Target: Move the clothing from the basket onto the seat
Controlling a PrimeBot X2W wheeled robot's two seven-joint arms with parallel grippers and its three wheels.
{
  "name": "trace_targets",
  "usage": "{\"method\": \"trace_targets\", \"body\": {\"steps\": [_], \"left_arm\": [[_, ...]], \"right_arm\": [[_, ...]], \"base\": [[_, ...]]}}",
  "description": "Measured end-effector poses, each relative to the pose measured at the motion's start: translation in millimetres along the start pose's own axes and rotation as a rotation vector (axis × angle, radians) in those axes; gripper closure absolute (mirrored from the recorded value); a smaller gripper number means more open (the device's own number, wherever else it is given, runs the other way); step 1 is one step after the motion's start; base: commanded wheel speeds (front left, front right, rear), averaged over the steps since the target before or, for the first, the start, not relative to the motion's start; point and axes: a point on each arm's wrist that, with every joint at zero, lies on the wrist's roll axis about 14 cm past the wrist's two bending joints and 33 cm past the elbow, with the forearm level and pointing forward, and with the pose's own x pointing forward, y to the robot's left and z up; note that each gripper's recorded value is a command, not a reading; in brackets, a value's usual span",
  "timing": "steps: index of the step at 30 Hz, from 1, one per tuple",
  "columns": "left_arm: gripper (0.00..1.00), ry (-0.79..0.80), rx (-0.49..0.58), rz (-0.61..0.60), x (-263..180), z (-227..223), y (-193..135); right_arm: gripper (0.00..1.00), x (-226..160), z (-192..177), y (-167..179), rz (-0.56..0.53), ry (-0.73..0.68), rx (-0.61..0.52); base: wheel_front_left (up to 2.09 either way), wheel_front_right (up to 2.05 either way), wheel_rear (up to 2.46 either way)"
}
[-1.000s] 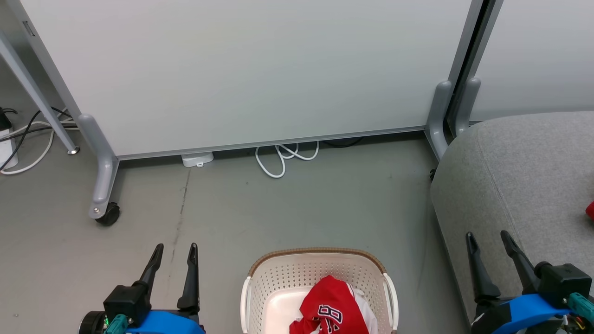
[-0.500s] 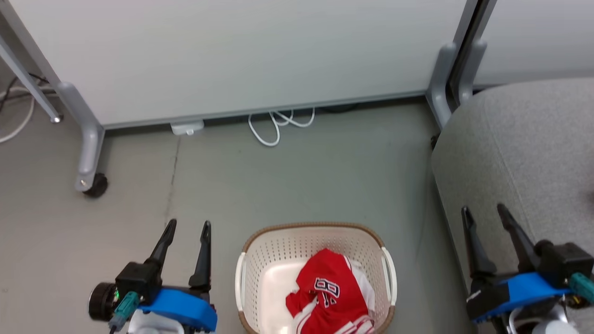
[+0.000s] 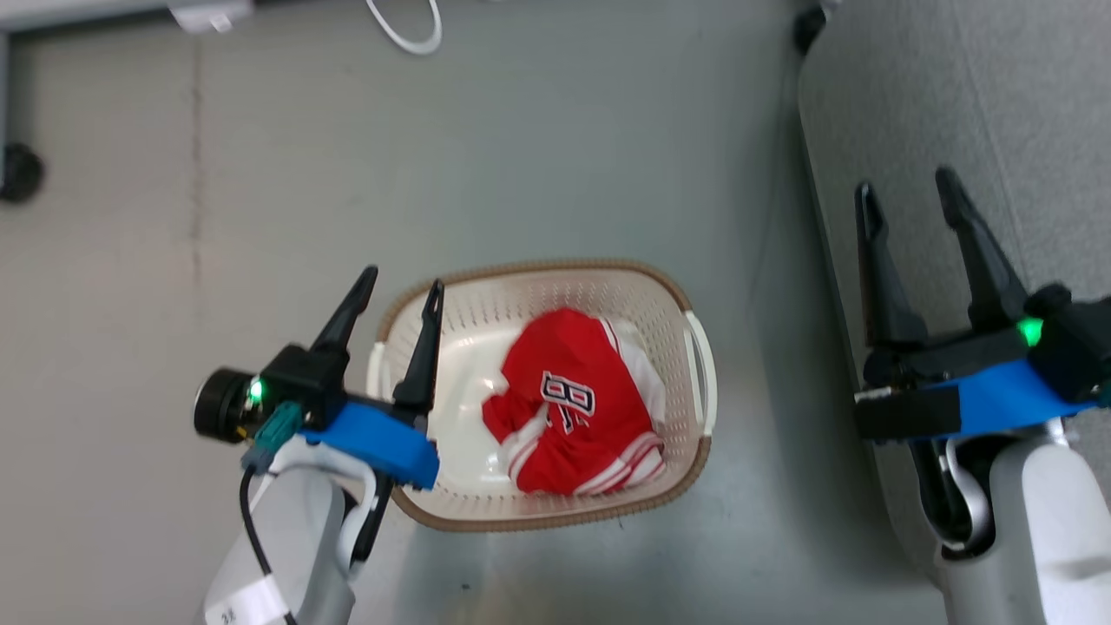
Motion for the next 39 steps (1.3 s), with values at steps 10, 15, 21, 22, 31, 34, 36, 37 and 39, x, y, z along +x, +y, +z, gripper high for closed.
{"method": "trace_targets", "body": {"steps": [10, 15, 21, 22, 31, 34, 36, 37, 39], "left_arm": [[0.00, 0.249, -0.034, -0.163, 61.8, -108.8, -28.0], [0.00, 0.367, -0.048, -0.226, 72.3, -161.3, -42.2], [0.00, 0.475, -0.082, -0.281, 77.1, -210.3, -59.6], [0.00, 0.493, -0.086, -0.291, 77.2, -217.8, -62.6], [0.00, 0.609, -0.111, -0.321, 79.1, -266.2, -72.0], [0.00, 0.645, -0.115, -0.314, 78.2, -278.6, -71.3], [0.00, 0.672, -0.120, -0.307, 75.8, -286.3, -70.9], [0.00, 0.687, -0.122, -0.303, 73.7, -289.9, -71.2], [0.00, 0.713, -0.110, -0.286, 70.6, -295.7, -68.3]], "right_arm": [[0.00, 32.7, -63.4, -15.6, -0.010, 0.073, 0.007], [0.00, 27.6, -93.2, -28.9, -0.038, 0.123, 0.010], [0.00, 18.6, -115.4, -39.6, -0.064, 0.164, 0.018], [0.00, 17.9, -118.2, -41.1, -0.067, 0.169, 0.020], [0.00, 6.9, -136.4, -47.3, -0.082, 0.212, 0.024], [0.00, 2.7, -140.3, -48.8, -0.088, 0.227, 0.027], [0.00, 0.5, -142.0, -49.1, -0.090, 0.233, 0.030], [0.00, -0.8, -142.7, -49.4, -0.092, 0.234, 0.030], [0.00, -3.2, -145.3, -49.1, -0.094, 0.243, 0.033]], "base": [[0.00, 0.00, 0.00], [0.00, 0.00, 0.00], [0.00, 0.00, 0.00], [0.00, 0.00, 0.00], [0.00, 0.00, 0.00], [0.00, 0.00, 0.00], [0.00, 0.00, 0.00], [0.00, 0.00, 0.00], [0.00, 0.00, 0.00]]}}
